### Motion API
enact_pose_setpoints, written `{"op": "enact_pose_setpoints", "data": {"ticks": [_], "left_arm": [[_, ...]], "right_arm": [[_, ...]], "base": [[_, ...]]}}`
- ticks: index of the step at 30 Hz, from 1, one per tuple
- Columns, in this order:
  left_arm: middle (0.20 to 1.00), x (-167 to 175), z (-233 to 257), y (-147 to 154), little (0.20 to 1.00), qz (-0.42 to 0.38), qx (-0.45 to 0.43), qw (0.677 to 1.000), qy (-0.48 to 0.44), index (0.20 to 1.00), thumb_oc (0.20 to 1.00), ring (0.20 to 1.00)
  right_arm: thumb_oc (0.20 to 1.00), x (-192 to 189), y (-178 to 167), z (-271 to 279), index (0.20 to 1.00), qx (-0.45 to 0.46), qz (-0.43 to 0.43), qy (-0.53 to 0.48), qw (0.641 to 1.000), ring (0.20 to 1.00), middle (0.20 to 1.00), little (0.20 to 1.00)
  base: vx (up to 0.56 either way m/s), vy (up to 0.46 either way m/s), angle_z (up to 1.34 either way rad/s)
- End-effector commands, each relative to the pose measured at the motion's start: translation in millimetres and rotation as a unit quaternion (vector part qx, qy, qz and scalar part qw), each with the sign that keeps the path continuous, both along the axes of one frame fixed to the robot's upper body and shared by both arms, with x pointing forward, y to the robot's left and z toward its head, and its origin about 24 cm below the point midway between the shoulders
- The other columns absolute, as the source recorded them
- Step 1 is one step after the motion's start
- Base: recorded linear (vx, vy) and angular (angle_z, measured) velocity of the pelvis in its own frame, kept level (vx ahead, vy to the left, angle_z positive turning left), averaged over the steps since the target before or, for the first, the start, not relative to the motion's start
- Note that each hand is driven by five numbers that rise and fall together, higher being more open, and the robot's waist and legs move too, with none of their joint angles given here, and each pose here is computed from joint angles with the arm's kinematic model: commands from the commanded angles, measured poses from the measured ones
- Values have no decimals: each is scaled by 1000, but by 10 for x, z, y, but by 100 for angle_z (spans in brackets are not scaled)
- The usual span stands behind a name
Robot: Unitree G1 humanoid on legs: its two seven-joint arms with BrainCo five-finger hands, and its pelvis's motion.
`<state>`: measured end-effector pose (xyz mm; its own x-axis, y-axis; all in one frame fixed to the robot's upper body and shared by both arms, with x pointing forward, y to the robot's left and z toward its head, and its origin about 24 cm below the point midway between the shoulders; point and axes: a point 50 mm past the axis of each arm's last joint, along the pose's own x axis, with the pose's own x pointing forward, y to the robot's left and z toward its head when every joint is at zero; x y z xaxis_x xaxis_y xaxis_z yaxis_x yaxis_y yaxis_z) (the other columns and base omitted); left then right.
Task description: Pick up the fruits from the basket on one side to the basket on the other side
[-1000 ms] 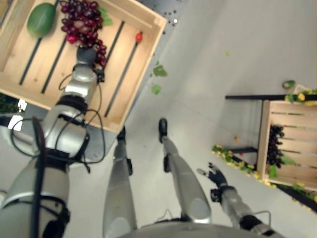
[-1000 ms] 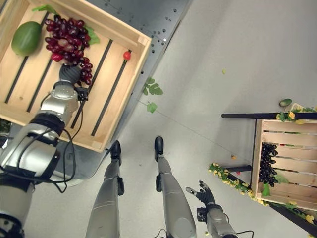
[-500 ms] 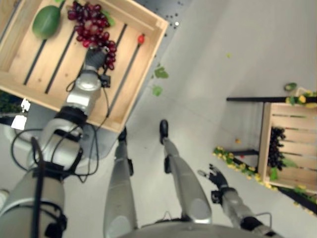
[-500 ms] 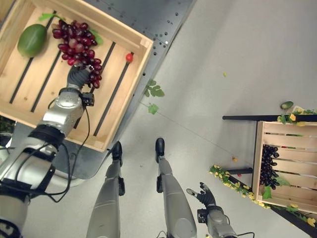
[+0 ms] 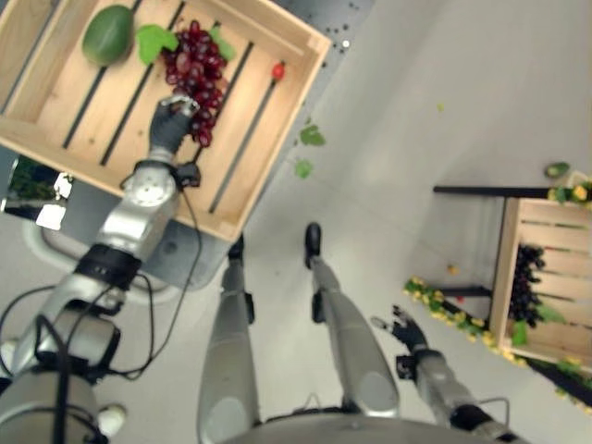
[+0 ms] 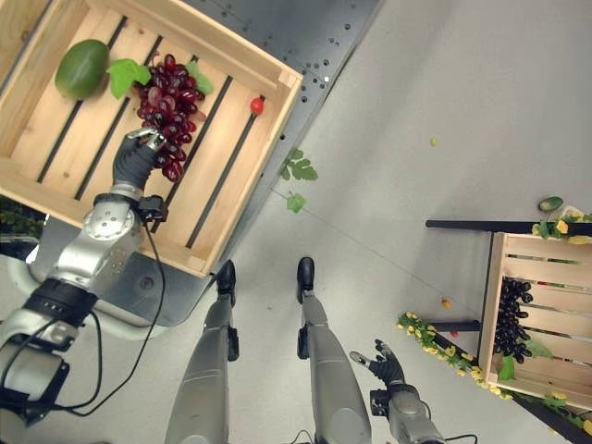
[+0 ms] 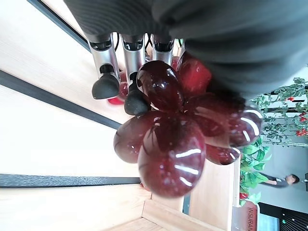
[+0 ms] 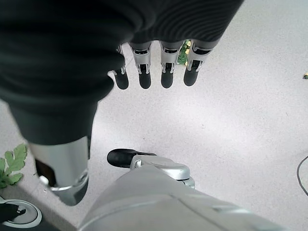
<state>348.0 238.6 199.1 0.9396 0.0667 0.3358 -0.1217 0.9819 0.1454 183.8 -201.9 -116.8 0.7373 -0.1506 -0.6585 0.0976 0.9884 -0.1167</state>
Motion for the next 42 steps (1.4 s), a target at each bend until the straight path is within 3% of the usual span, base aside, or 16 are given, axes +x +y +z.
{"op": "enact_pose_setpoints", "data": {"ticks": [1, 12, 24, 34, 42], "left_arm": [[200, -148, 451, 5, 200, -29, -10, 993, -113, 200, 200, 200], [200, -415, 418, 4, 200, -85, -8, 989, -121, 200, 200, 200], [200, -621, 407, 47, 200, -130, 23, 986, -107, 200, 200, 200], [200, -684, 240, -54, 200, -174, 47, 982, -59, 200, 200, 200], [200, -701, 15, -88, 200, -185, 38, 982, -21, 200, 200, 200]], "right_arm": [[1000, -202, -170, -37, 1000, -22, -6, 20, 1000, 1000, 1000, 1000], [1000, -127, -185, 2, 1000, -40, 34, 17, 998, 1000, 1000, 1000], [1000, 278, -112, 455, 1000, -62, 125, -106, 985, 1000, 1000, 1000], [1000, 806, 124, 1520, 1000, -65, 204, -336, 917, 1000, 1000, 1000], [1000, 906, 285, 1918, 1000, -43, 234, -404, 883, 1000, 1000, 1000]], "base": [[0, 0, 0], [5, -8, 2], [24, -23, 2], [54, -31, 5], [71, -23, 2]]}}
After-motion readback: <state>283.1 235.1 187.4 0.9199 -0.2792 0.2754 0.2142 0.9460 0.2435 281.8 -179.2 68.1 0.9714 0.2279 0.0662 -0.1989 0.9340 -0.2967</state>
